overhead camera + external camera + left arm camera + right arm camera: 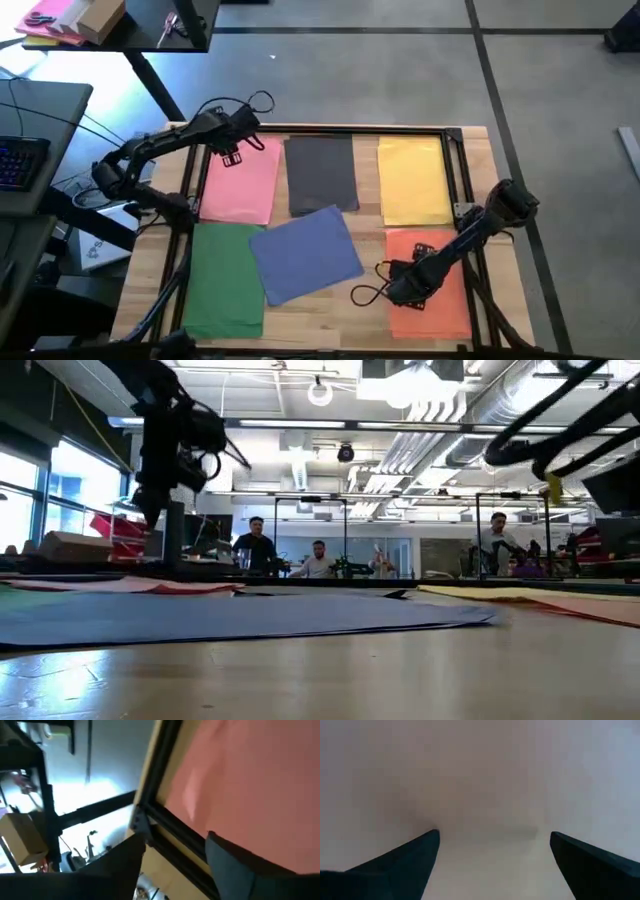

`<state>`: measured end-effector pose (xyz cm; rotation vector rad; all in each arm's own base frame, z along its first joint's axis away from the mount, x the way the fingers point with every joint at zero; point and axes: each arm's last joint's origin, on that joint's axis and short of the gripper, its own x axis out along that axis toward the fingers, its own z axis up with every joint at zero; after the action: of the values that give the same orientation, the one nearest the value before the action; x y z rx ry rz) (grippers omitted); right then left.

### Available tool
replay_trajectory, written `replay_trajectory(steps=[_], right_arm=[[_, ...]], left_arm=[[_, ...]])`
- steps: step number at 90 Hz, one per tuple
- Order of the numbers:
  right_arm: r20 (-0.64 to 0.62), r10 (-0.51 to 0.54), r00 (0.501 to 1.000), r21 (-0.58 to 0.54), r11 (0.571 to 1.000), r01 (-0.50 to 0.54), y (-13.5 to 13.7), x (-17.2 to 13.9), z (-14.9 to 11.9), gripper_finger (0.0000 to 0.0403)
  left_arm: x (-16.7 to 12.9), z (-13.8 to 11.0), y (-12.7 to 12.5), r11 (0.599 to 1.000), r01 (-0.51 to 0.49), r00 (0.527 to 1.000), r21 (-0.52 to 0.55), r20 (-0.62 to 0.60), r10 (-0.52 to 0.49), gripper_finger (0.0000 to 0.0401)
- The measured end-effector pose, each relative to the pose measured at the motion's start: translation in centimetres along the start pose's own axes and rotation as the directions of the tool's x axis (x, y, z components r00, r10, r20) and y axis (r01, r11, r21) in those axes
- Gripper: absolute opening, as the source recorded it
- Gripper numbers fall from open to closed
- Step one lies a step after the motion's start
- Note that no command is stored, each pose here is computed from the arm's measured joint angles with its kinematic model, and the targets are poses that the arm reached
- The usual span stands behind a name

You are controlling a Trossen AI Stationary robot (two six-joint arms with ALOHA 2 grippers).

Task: Organize paper
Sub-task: Adjust the stacked purple color papers

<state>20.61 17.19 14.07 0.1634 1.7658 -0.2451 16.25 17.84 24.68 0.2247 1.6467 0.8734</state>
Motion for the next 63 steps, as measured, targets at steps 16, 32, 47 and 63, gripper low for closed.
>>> replay_trajectory(steps=[16,32,47,63], right_arm=[[0.066,-0.007,0.998,0.017,1.000,0.005,0.9,-3.3,0.6,0.0369],[0.394,-0.059,0.917,0.050,0.998,0.043,1.2,-6.9,3.6,0.0369],[0.675,-0.052,0.736,0.094,0.995,-0.016,0.6,-6.8,8.4,0.0357],[0.695,-0.104,0.712,0.106,0.994,0.042,0.2,-4.2,11.6,0.0337]], left_arm=[[-3.3,-1.3,0.1,0.989,0.145,0.978,-0.042,0.160,-0.137,0.0212],[-6.6,-2.2,-2.4,0.927,0.374,0.869,0.005,0.347,-0.352,0.0211],[-7.8,-2.7,-6.9,0.886,0.452,0.798,0.104,0.397,-0.454,0.0211],[-7.8,-2.9,-13.1,0.853,0.484,0.733,0.194,0.442,-0.517,0.0211]])
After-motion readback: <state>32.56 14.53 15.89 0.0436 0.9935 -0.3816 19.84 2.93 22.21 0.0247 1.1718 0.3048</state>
